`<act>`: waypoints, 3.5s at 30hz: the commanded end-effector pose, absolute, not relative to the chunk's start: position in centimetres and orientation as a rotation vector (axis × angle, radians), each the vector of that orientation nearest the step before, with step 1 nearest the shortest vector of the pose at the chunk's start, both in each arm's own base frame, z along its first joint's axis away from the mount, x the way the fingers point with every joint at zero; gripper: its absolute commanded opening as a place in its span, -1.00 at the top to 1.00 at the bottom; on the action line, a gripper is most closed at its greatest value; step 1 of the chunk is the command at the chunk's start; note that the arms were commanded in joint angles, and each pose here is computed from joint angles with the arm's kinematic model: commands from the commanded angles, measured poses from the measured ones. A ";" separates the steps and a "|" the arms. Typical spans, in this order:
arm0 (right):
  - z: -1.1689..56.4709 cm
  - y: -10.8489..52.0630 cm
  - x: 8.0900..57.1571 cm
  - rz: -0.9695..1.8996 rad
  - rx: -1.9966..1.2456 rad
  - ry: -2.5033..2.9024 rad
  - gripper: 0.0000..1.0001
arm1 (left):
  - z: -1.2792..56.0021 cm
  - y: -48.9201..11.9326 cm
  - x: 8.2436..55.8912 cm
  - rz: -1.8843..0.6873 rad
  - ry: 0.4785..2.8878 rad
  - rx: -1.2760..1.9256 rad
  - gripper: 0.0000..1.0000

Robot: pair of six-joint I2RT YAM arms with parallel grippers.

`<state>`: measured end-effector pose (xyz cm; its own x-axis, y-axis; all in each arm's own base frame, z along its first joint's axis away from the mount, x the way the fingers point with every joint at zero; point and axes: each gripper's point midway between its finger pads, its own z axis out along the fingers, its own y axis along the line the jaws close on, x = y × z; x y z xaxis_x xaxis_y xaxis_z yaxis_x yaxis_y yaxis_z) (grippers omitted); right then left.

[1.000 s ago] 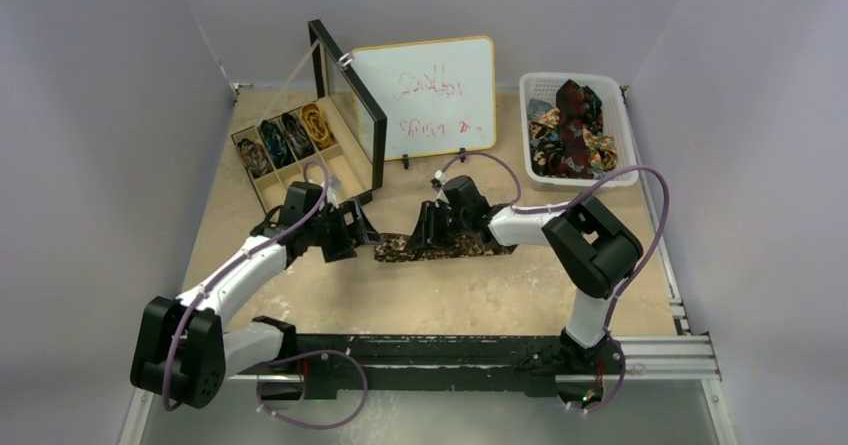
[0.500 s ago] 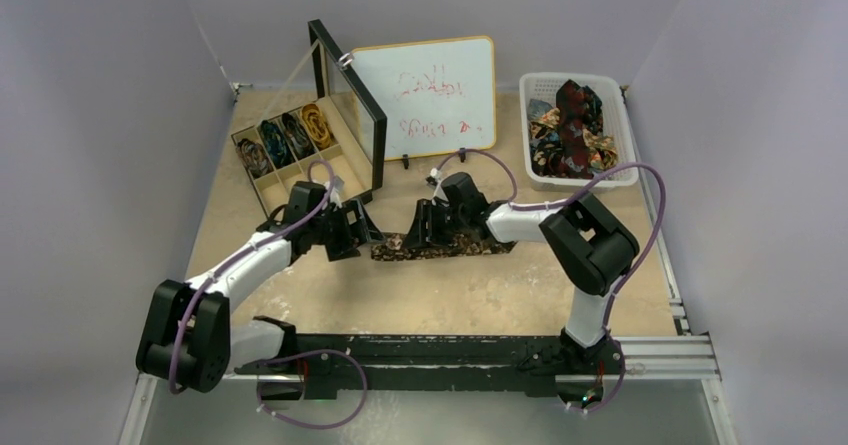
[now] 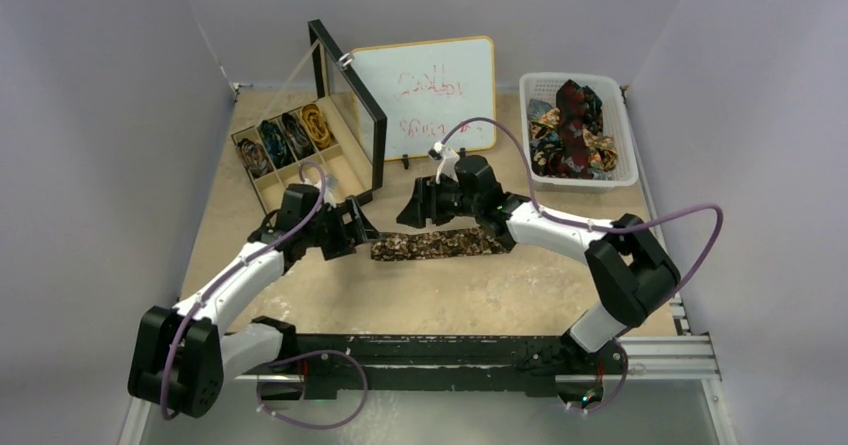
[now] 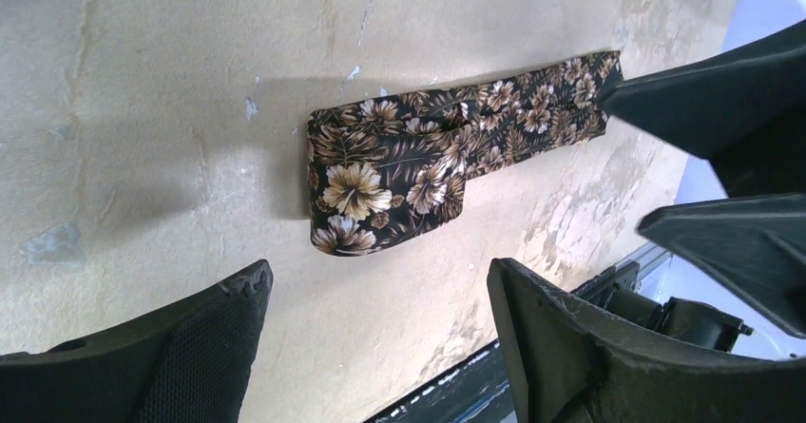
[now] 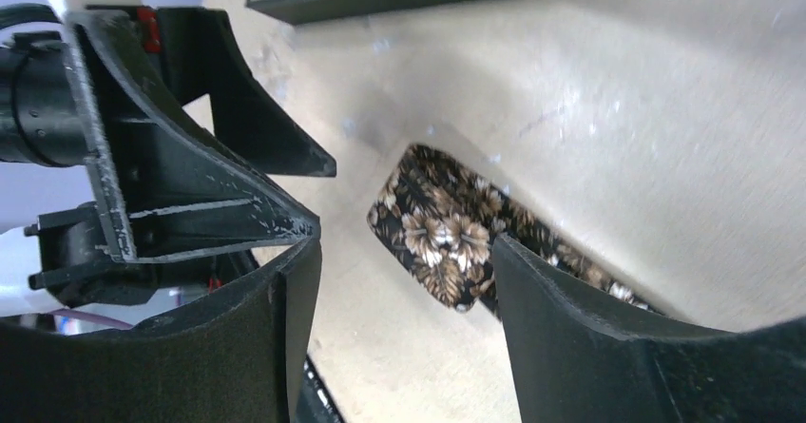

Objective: Roll the ties
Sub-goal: Roll the tie at the center of the board.

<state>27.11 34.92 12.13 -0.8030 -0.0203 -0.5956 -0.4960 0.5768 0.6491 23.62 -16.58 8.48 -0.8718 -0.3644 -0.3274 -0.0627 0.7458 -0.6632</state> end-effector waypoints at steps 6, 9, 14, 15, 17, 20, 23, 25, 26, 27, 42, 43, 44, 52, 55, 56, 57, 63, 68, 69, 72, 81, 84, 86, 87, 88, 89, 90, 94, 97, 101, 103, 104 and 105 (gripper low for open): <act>14.5 36.4 27.7 1.100 -0.767 1.951 -0.55 | 10.0 -14.6 23.5 -0.831 2.413 -0.424 -0.66; 14.6 37.6 26.1 1.019 -0.967 1.802 -0.58 | 10.3 -13.9 23.2 -0.801 2.396 -0.463 -0.66; 13.1 39.0 24.7 0.851 -1.276 1.605 -0.65 | 10.7 -12.9 22.8 -0.753 2.365 -0.522 -0.67; 12.4 39.0 24.9 0.828 -1.315 1.607 -0.70 | 10.9 -12.8 22.8 -0.748 2.358 -0.528 -0.67; 11.2 39.1 25.2 0.781 -1.375 1.608 -0.75 | 11.2 -12.5 22.7 -0.735 2.345 -0.540 -0.67; 10.7 39.3 25.3 0.755 -1.413 1.576 -0.98 | 11.8 -12.1 22.6 -0.720 2.322 -0.547 -0.68; 10.4 39.8 25.3 0.742 -1.447 1.568 -0.98 | 12.1 -11.6 22.4 -0.699 2.304 -0.565 -0.68; 9.8 40.0 25.4 0.735 -1.474 1.571 -0.98 | 12.3 -11.6 22.4 -0.703 2.291 -0.571 -0.69; 9.5 40.1 25.5 0.731 -1.485 1.573 -0.98 | 12.3 -11.6 22.3 -0.707 2.288 -0.574 -0.69; 9.2 40.2 25.4 0.735 -1.498 1.577 -0.98 | 12.3 -11.6 22.3 -0.706 2.286 -0.574 -0.69; 4.8 41.5 25.3 0.797 -1.565 1.639 -0.94 | 12.5 -11.5 22.2 -0.702 2.294 -0.564 -0.69; 4.6 41.5 25.3 0.800 -1.568 1.645 -0.93 | 12.4 -11.5 22.1 -0.701 2.296 -0.565 -0.69; 4.3 41.5 25.3 0.800 -1.567 1.655 -0.90 | 12.5 -11.5 22.1 -0.702 2.294 -0.565 -0.69; 2.7 41.3 22.7 0.860 -1.547 1.712 -0.42 | 12.2 -11.7 22.0 -0.708 2.305 -0.559 -0.70; 2.5 41.6 20.9 0.881 -1.547 1.724 -0.26 | 11.9 -11.8 21.9 -0.717 2.315 -0.555 -0.70; 2.4 41.7 20.2 0.889 -1.546 1.735 -0.22 | 11.9 -11.9 21.8 -0.722 2.318 -0.556 -0.70; 2.2 41.7 19.7 0.895 -1.540 1.748 -0.20 | 11.8 -11.9 21.7 -0.725 2.323 -0.556 -0.70; 2.0 41.7 18.1 0.906 -1.495 1.780 -0.07 | 11.4 -12.1 21.2 -0.742 2.334 -0.554 -0.70; 3.1 41.9 18.4 0.883 -1.504 1.751 -0.42 | 10.9 -12.6 20.6 -0.789 2.350 -0.558 -0.70; 3.7 42.0 18.6 0.877 -1.500 1.739 -0.49 | 10.6 -12.8 20.4 -0.807 2.357 -0.556 -0.70; 6.1 42.2 18.7 0.882 -1.478 1.695 -0.64 | 9.6 -13.4 19.9 -0.850 2.379 -0.564 -0.70; 13.9 37.5 20.8 0.896 -0.806 1.816 -0.98 | 9.3 -13.7 19.6 -0.875 2.387 -0.560 -0.70; 11.0 32.2 23.9 0.850 -0.127 2.137 -0.98 | 9.3 -13.9 19.5 -0.892 2.389 -0.553 -0.70; 9.5 31.5 23.4 0.943 -0.009 2.323 -0.98 | 9.2 -14.0 19.3 -0.905 2.392 -0.553 -0.70; 9.4 31.8 23.1 0.953 -0.006 2.374 -0.98 | 9.1 -14.0 19.3 -0.908 2.393 -0.555 -0.70; 9.2 32.0 23.1 0.945 0.016 2.381 -0.98 | 9.2 -14.1 19.3 -0.912 2.392 -0.554 -0.70; 9.2 32.3 22.7 0.967 0.014 2.374 -0.98 | 9.2 -14.1 19.3 -0.917 2.389 -0.550 -0.70; 9.3 32.8 22.0 1.036 0.016 2.374 -0.98 | 9.3 -14.2 19.3 -0.922 2.387 -0.547 -0.70; 10.0 34.3 20.4 1.217 0.033 2.373 -0.81 | 9.2 -14.5 19.0 -0.943 2.403 -0.531 -0.70; 9.6 35.2 19.6 1.264 0.005 2.389 -0.63 | 8.7 -14.5 18.8 -0.949 2.412 -0.541 -0.70; 8.6 36.7 18.6 1.296 -0.075 2.438 -0.41 | 8.5 -14.8 18.8 -0.972 2.411 -0.533 -0.69; 7.8 37.3 18.1 1.289 -0.102 2.471 -0.29 | 8.5 -14.9 18.8 -0.979 2.418 -0.524 -0.68; 7.4 37.4 18.0 1.280 -0.098 2.484 -0.27 | 8.4 -15.0 18.7 -0.980 2.425 -0.519 -0.68; 6.9 37.5 17.9 1.266 -0.089 2.502 -0.24 | 8.3 -15.1 18.5 -0.988 2.431 -0.511 -0.68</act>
